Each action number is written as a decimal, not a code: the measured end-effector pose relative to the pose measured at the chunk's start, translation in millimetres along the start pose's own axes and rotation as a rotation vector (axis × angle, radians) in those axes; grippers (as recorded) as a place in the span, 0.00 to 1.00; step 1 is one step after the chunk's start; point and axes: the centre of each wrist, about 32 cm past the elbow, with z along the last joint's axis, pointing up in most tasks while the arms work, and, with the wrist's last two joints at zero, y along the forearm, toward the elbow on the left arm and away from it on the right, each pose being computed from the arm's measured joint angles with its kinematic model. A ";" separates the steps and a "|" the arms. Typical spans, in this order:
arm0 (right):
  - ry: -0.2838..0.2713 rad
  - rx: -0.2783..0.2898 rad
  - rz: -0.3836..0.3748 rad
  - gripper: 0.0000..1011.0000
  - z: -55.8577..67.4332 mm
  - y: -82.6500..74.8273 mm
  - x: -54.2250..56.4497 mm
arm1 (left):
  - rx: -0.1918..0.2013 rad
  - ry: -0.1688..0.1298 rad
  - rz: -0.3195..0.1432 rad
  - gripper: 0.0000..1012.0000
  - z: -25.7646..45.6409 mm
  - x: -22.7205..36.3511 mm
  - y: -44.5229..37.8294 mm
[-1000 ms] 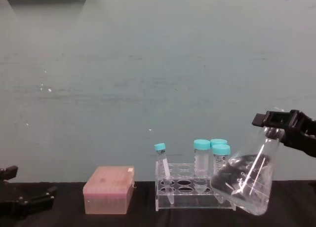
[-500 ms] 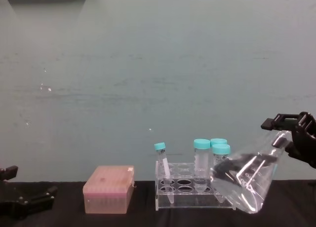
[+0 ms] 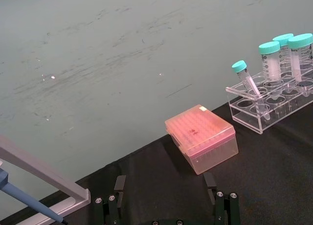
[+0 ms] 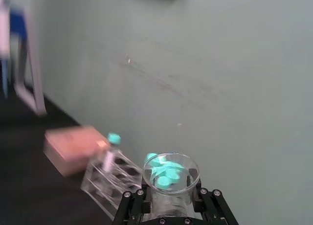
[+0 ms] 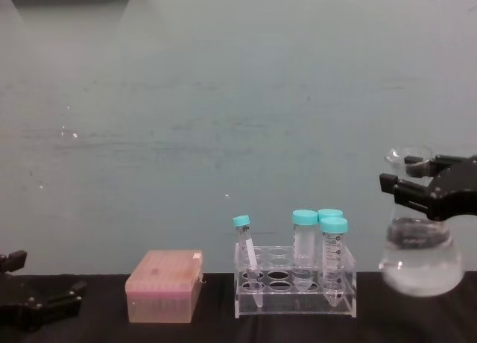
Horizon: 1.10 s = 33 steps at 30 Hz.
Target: Pick up the beaker with the right gripper, shake it three times, and then put it down.
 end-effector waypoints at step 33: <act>-0.409 -0.035 0.019 0.45 -2.6 -2.3 -0.3 | 0.000 0.000 0.000 0.99 0.0 0.0 0.0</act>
